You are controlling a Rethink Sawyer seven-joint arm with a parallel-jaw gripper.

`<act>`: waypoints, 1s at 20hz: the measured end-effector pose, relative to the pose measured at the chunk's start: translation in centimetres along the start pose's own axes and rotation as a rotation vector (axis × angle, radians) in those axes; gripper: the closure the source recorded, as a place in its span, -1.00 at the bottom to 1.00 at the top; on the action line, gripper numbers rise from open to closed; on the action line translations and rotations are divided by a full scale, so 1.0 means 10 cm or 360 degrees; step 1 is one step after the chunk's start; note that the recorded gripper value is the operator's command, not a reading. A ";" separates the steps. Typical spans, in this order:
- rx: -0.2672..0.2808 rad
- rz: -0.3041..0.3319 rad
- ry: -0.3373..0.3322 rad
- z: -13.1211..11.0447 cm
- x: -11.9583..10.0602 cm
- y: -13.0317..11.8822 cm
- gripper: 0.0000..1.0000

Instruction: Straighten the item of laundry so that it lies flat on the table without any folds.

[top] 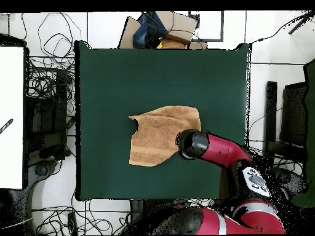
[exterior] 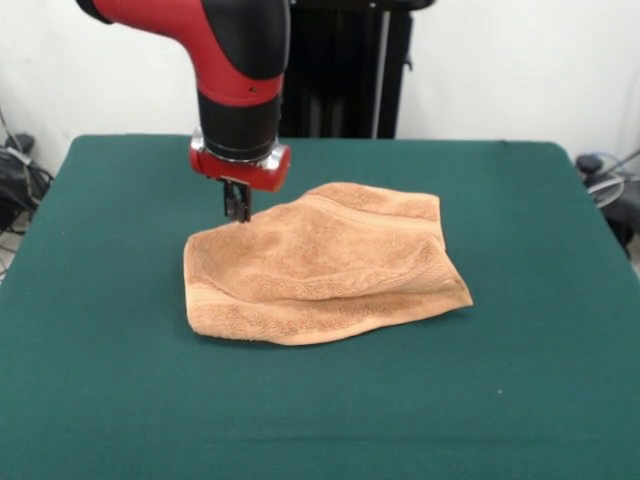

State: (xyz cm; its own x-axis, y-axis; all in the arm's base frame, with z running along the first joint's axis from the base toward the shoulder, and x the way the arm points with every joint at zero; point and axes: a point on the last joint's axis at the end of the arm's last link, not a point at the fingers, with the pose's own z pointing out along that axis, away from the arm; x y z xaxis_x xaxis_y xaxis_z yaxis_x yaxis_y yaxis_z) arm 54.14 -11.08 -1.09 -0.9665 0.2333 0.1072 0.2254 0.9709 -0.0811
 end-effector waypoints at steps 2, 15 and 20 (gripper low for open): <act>0.0000 0.0000 -0.0002 -0.01 0.00 0.00 1.00; 0.0001 0.0001 0.0000 0.00 0.00 -0.01 1.00; 0.0000 0.0004 0.0004 0.01 0.01 -0.01 1.00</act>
State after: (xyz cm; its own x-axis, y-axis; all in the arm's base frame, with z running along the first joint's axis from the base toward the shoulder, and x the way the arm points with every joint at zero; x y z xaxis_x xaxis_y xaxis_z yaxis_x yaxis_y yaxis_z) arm 54.02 -11.20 -1.14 -0.9656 0.2359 0.1094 0.2279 0.9703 -0.0813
